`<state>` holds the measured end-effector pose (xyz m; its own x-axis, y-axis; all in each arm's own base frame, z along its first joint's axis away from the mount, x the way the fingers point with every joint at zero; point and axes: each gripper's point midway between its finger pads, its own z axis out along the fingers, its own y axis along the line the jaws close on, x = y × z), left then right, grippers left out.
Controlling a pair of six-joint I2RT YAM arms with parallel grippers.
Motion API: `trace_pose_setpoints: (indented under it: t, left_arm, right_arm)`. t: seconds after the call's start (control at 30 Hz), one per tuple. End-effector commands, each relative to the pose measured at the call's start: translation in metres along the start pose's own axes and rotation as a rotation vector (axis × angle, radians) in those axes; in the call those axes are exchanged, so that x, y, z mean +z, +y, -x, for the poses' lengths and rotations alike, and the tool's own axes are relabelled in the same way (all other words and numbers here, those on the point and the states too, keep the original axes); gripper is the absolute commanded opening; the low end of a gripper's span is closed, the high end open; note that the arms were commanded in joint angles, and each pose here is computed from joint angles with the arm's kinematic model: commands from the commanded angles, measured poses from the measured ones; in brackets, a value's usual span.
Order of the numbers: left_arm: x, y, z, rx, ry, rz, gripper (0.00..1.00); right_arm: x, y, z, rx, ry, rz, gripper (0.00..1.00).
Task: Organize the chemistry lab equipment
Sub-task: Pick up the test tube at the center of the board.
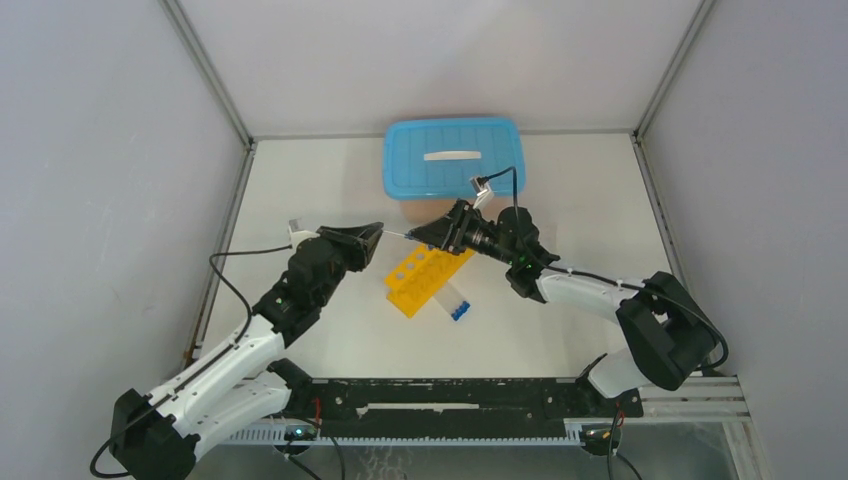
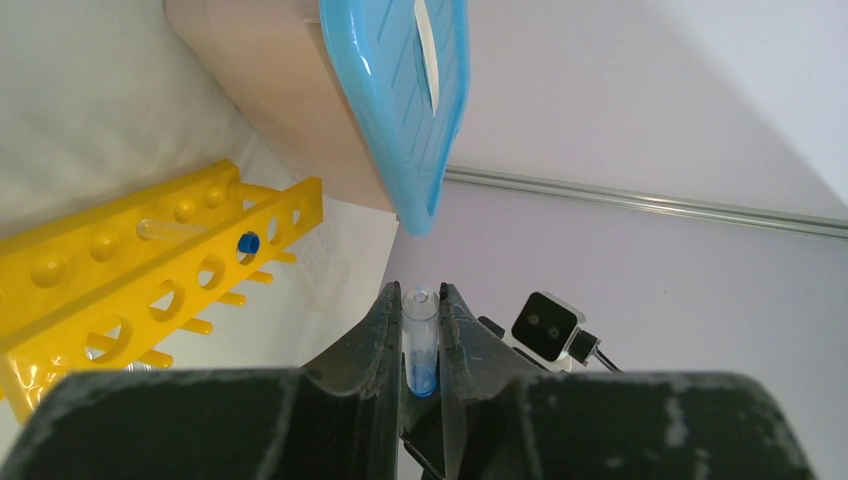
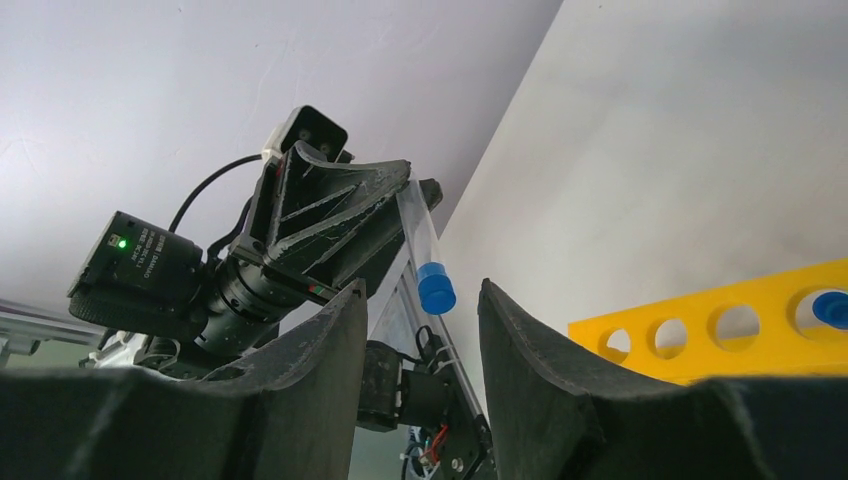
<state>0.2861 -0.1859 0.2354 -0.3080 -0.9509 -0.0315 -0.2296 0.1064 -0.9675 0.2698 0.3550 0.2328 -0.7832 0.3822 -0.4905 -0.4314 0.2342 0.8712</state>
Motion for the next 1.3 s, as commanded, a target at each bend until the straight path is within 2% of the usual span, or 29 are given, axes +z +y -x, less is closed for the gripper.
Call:
trace_pose_setpoints:
  t: [0.0, 0.4, 1.27]
  left_arm:
    - [-0.01, -0.045, -0.002, -0.036, 0.015, -0.099, 0.1]
    - [-0.008, -0.045, -0.007, -0.035, 0.036, -0.09, 0.11]
    - [-0.006, -0.027, -0.005, -0.023, 0.025, -0.031, 0.11]
  right_arm:
    - [-0.003, 0.022, 0.014, -0.058, -0.061, 0.066, 0.52]
    - [0.012, 0.021, 0.003, -0.02, -0.016, 0.089, 0.5]
    - [0.014, 0.026, 0.009, -0.023, -0.038, 0.098, 0.45]
